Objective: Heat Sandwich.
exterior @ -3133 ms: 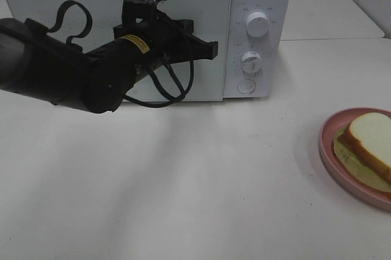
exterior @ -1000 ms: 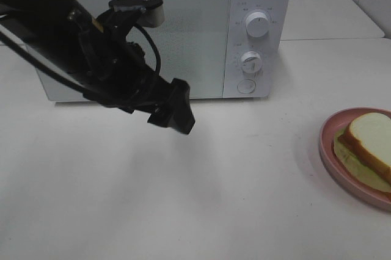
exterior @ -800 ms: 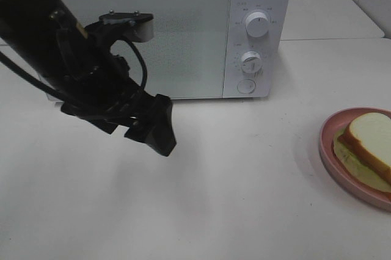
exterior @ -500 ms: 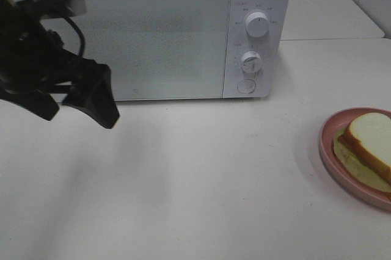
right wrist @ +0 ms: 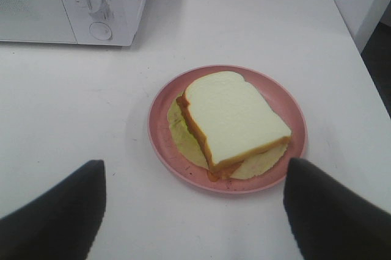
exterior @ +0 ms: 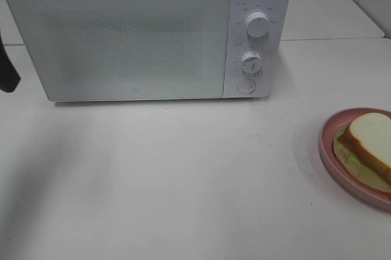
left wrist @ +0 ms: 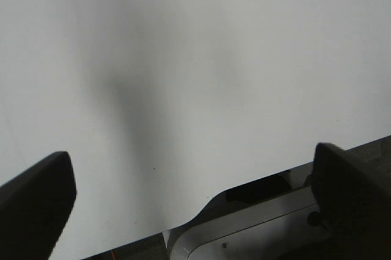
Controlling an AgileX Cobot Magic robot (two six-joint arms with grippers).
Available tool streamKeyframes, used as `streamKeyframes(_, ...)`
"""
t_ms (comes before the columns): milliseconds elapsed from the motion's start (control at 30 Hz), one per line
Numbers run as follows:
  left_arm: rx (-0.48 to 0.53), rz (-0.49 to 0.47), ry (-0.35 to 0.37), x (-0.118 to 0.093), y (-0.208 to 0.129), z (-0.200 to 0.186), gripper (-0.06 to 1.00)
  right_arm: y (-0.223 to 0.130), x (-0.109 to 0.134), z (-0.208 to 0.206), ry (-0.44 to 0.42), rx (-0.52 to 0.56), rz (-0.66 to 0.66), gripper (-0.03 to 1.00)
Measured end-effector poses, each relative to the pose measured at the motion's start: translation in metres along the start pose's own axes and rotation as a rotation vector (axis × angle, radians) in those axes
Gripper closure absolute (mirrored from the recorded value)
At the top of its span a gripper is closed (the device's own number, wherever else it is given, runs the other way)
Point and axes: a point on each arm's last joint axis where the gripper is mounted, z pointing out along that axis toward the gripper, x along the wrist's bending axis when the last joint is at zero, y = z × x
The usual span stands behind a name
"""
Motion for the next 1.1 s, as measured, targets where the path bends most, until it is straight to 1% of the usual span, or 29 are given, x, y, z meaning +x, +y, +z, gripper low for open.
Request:
streamKeyframes(33,-0.003,-0.011,0.009,0.004,-0.001,-0.003,-0.03,0.000,0.000,0.000,0.000,0.000,0.000,0.21)
streamKeyframes(67,-0.010,-0.035,0.032,0.013,-0.006,-0.011,-0.03,0.000,0.000,0.000,0.000,0.000,0.000,0.21)
streamKeyframes(133,-0.024,-0.064,0.049,0.020,-0.010,-0.019,-0.03,0.000,0.000,0.000,0.000,0.000,0.000,0.21)
streamKeyframes(167,-0.024,-0.064,0.049,0.020,-0.010,-0.019,-0.03,0.000,0.000,0.000,0.000,0.000,0.000,0.21)
streamKeyframes(200,-0.035,-0.081,0.057,0.024,-0.013,-0.023,-0.03,0.000,0.000,0.000,0.000,0.000,0.000,0.21)
streamKeyframes(233,-0.050,-0.121,0.072,0.033,-0.022,-0.029,-0.03,0.000,0.000,0.000,0.000,0.000,0.000,0.21)
streamKeyframes(333,-0.070,-0.164,0.094,0.039,-0.037,-0.036,-0.03,0.000,0.000,0.000,0.000,0.000,0.000,0.21)
streamKeyframes(367,-0.070,-0.164,0.094,0.039,-0.037,-0.036,-0.03,0.000,0.000,0.000,0.000,0.000,0.000,0.21)
streamKeyframes(400,-0.085,-0.180,0.105,0.040,-0.048,-0.039,-0.03,0.000,0.000,0.000,0.000,0.000,0.000,0.21)
streamKeyframes(467,-0.100,-0.180,0.112,0.038,-0.059,-0.040,-0.03,0.000,0.000,0.000,0.000,0.000,0.000,0.21)
streamKeyframes(500,-0.100,-0.180,0.112,0.038,-0.059,-0.040,-0.03,0.000,0.000,0.000,0.000,0.000,0.000,0.21)
streamKeyframes(533,-0.119,-0.177,0.116,0.034,-0.070,-0.043,-0.03,0.000,0.000,0.000,0.000,0.000,0.000,0.21)
streamKeyframes(633,-0.137,-0.174,0.120,0.029,-0.087,-0.042,-0.03,0.000,0.000,0.000,0.000,0.000,0.000,0.21)
streamKeyframes(667,-0.137,-0.174,0.120,0.029,-0.087,-0.042,-0.03,0.000,0.000,0.000,0.000,0.000,0.000,0.21)
streamKeyframes(700,-0.152,-0.169,0.127,0.026,-0.098,-0.042,-0.03,0.000,0.000,0.000,0.000,0.000,0.000,0.21)
streamKeyframes(800,-0.192,-0.158,0.145,0.022,-0.116,-0.043,-0.03,0.000,0.000,0.000,0.000,0.000,0.000,0.21)
streamKeyframes(833,-0.192,-0.158,0.145,0.022,-0.116,-0.043,-0.03,0.000,0.000,0.000,0.000,0.000,0.000,0.21)
streamKeyframes(867,-0.222,-0.151,0.157,0.019,-0.126,-0.043,-0.03,0.000,0.000,0.000,0.000,0.000,0.000,0.21)
streamKeyframes(933,-0.255,-0.142,0.169,0.017,-0.136,-0.044,-0.03,0.000,0.000,0.000,0.000,0.000,0.000,0.21)
streamKeyframes(967,-0.296,-0.133,0.176,0.013,-0.147,-0.046,-0.03,0.000,0.000,0.000,0.000,0.000,0.000,0.21)
streamKeyframes(1033,-0.307,-0.129,0.180,0.012,-0.152,-0.046,-0.03,0.000,0.000,0.000,0.000,0.000,0.000,0.21)
streamKeyframes(1100,-0.348,-0.119,0.189,0.008,-0.162,-0.047,-0.03,0.000,0.000,0.000,0.000,0.000,0.000,0.21)
